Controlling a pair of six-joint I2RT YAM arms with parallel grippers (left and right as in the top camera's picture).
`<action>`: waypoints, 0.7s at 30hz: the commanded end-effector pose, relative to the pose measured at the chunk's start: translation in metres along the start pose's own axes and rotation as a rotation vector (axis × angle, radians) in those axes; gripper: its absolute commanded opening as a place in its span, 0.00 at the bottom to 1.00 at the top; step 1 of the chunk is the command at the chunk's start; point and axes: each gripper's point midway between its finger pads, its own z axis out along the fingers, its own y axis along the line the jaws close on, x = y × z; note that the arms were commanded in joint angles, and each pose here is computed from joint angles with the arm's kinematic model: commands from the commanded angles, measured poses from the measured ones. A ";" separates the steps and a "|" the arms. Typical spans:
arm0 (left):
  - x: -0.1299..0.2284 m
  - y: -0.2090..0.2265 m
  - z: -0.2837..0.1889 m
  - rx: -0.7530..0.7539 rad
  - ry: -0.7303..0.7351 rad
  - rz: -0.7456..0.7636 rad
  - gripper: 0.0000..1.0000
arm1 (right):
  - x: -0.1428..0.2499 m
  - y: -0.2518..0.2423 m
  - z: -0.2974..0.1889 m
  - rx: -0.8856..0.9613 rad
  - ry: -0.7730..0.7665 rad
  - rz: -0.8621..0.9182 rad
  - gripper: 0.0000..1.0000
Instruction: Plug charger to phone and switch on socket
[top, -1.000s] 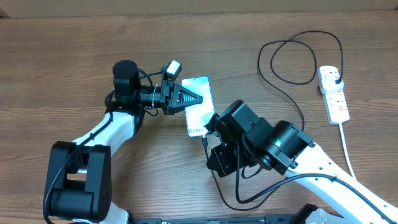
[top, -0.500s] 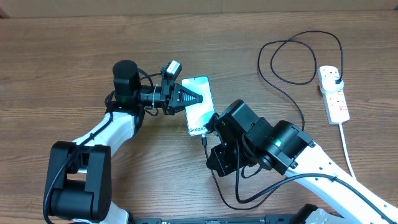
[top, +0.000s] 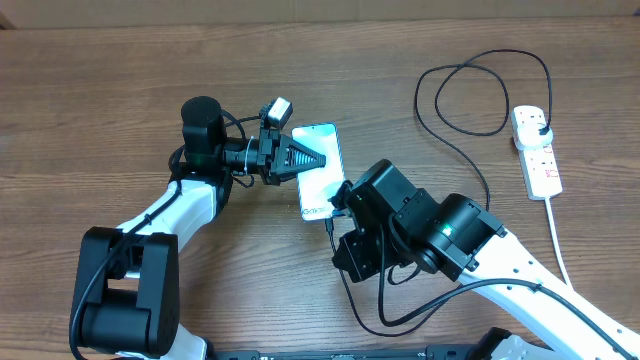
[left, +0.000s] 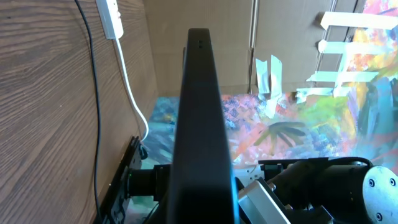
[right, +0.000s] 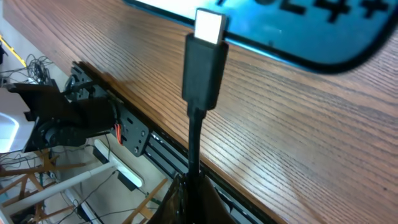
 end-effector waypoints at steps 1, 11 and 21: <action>-0.002 -0.007 0.001 0.007 0.019 0.050 0.04 | 0.004 -0.003 0.000 0.019 0.012 0.005 0.04; -0.011 -0.005 0.001 -0.009 -0.033 0.000 0.04 | 0.007 0.000 0.000 0.000 0.030 0.001 0.04; -0.016 -0.003 0.001 -0.018 -0.063 -0.006 0.04 | 0.006 0.001 0.000 -0.004 0.025 -0.001 0.04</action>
